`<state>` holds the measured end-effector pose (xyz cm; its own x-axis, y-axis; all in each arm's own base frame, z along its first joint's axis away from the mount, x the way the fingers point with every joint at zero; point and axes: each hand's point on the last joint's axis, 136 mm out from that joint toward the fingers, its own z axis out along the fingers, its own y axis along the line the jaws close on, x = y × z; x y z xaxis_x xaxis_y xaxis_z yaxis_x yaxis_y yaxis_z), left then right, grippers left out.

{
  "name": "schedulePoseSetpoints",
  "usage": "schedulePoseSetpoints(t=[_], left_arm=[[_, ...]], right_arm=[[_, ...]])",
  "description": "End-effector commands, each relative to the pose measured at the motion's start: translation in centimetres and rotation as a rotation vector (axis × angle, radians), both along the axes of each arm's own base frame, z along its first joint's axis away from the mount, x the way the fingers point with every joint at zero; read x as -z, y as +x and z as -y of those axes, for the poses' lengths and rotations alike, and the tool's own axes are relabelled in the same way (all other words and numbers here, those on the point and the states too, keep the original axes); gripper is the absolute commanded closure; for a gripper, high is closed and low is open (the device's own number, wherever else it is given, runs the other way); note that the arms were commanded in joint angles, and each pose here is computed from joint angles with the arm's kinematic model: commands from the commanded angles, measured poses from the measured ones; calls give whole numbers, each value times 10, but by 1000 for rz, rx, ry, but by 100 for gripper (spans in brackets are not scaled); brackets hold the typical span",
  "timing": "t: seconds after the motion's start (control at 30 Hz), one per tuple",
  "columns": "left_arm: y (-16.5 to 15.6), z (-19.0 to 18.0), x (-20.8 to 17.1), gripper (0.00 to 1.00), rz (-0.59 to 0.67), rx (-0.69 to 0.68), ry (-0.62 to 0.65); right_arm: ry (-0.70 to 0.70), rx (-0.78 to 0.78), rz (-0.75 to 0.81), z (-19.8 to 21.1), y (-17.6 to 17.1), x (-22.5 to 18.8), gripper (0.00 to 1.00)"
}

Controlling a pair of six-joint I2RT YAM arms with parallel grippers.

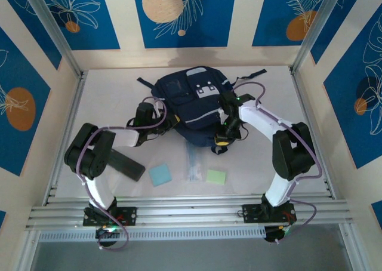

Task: Pack the student bag
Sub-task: Zip the student bag at the top-center of the table.

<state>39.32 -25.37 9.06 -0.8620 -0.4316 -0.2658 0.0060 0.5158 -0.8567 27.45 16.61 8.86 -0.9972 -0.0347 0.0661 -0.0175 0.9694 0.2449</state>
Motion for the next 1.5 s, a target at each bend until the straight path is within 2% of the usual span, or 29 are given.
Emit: schedulePoseSetpoints(t=[0.0,0.1,0.27,0.4,0.47,0.57,0.77,0.93,1.13,1.27,1.47], left_arm=[[19,-27,-27,100,100,-20,56],[28,-39,-33,100,111,-44,57],[56,-68,-42,100,140,-116,98],[75,-79,-45,99,124,-134,115],[78,-80,-48,78,108,-133,126],[72,-83,-49,55,78,-127,159],[36,-101,-42,37,20,-140,241],[-7,-112,-25,22,-67,-162,250],[-43,-117,-4,17,-164,-251,148],[-39,-119,-6,17,-149,-334,83],[-17,-114,-31,16,-44,-440,4]], right_arm=[[-275,13,109,64,23,-16,100],[-245,10,147,57,35,-19,100],[125,-92,117,-26,25,-20,100],[331,-125,99,-84,23,-28,100],[398,-120,88,-108,29,-31,100],[460,-112,75,-140,40,-34,100],[630,-159,14,-209,45,-54,100],[686,-178,-2,-240,48,-66,100],[774,-183,-26,-258,44,-81,100],[768,-204,-66,-265,27,-77,100],[731,-191,-113,-258,4,-62,100]])
